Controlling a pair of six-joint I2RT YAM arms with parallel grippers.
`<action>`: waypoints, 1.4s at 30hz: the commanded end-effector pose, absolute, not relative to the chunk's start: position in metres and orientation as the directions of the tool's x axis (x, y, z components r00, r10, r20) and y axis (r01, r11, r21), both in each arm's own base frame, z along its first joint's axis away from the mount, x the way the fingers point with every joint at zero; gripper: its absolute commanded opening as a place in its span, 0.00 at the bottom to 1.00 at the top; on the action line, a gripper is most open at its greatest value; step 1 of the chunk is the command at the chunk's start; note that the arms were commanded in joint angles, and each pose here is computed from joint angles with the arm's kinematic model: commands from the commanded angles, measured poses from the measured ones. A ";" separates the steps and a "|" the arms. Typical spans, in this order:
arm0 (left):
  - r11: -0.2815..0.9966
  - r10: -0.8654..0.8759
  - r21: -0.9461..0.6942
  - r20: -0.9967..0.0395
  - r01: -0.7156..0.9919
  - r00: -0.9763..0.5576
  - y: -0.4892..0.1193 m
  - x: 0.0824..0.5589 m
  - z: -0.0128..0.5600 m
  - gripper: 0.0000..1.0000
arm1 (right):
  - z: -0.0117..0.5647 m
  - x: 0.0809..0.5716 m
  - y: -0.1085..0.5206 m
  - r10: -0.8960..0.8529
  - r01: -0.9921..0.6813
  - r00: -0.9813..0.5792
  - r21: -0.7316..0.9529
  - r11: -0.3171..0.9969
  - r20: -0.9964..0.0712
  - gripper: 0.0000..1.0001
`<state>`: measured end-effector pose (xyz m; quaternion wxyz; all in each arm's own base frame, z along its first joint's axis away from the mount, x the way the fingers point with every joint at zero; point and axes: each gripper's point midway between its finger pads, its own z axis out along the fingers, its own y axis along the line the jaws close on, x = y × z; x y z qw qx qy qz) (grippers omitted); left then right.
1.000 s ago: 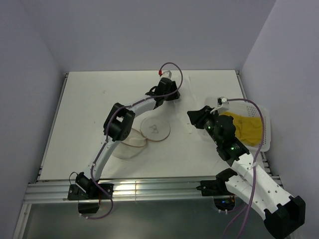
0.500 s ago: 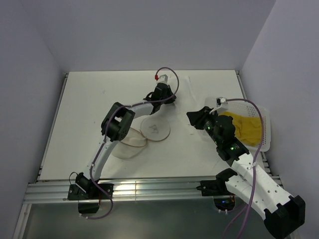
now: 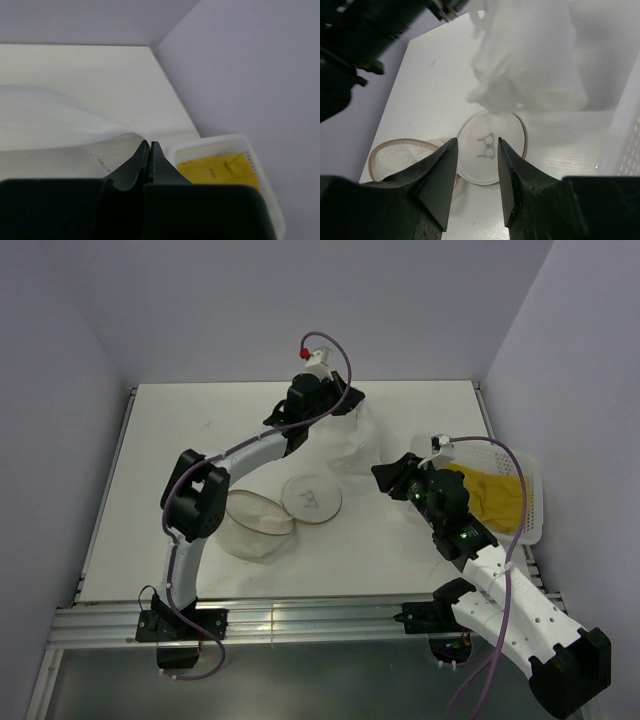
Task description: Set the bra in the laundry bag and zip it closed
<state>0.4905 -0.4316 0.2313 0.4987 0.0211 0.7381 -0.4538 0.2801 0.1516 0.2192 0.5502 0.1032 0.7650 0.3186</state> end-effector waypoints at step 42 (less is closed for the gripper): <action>0.272 -0.225 -0.571 -0.820 0.774 -0.526 -0.303 0.163 0.423 0.00 | 0.401 0.134 0.239 0.119 -0.983 -0.017 0.039 0.181 -0.993 0.92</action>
